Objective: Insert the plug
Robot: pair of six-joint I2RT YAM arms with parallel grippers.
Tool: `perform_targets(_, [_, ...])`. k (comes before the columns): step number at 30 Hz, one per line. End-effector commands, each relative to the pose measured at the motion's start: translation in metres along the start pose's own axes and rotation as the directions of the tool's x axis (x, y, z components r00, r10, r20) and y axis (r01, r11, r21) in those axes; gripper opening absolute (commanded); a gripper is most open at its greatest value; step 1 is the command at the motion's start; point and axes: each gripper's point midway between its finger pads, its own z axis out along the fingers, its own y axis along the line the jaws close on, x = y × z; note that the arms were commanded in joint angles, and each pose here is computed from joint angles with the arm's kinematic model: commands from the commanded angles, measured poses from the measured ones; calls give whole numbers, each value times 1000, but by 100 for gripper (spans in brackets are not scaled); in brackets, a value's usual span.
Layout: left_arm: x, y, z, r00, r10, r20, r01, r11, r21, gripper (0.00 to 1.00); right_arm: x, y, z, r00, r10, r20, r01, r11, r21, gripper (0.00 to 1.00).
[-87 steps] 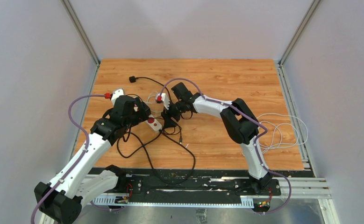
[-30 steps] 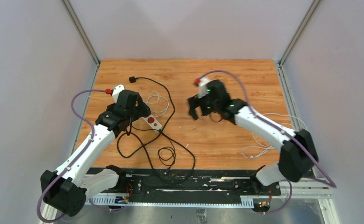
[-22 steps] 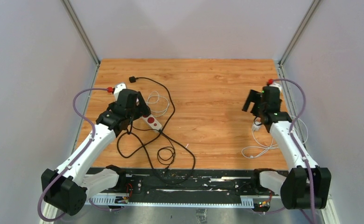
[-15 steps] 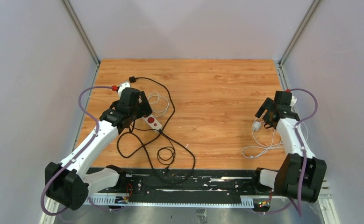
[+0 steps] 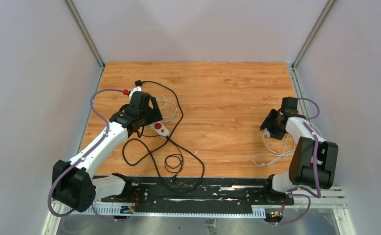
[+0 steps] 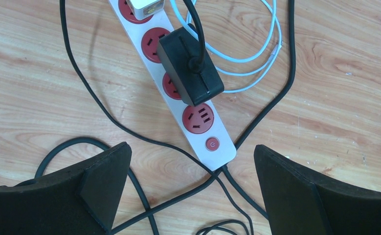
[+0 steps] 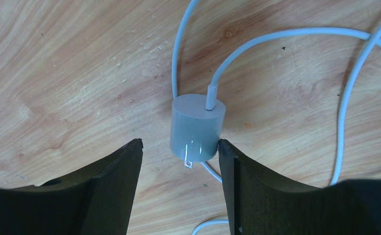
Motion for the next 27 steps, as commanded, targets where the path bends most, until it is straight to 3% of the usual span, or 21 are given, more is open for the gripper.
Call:
perform_targets(1, [-13,-8,-6,999,-7,36,6,999,44,100,5,-8,6,1000,21,-3,-21,1000,21,63])
perform_targets(6, [-12,-10,-7,1000,-12,26,10,998,59,100,3,-18,14,1000,13,15,-14,997,72,62])
perform_targets(11, [-11,-11,-9,1000,-19,24,17,997,69,100,-2,-20,20,999,-3,33,1,997,77,54])
perform_targets(16, [-12,-12,-12,1000,-17,23,15,997,78,100,-11,-12,11,995,-43,89,41,999,30,25])
perform_targets(21, [-14,-16,-16,1000,6,9,-7,996,91,100,-31,17,-26,964,-137,229,158,985,-73,14])
perform_targets(24, [-19,-31,-24,1000,14,7,-15,985,172,100,-39,56,-54,890,-289,352,358,922,-147,11])
perform_targets(26, [-24,-49,-34,1000,19,6,-20,963,267,100,-35,94,-76,788,-414,455,548,810,-211,9])
perform_targets(27, [-26,-58,-39,1000,25,7,-26,948,317,100,-26,119,-88,721,-468,510,647,719,-254,9])
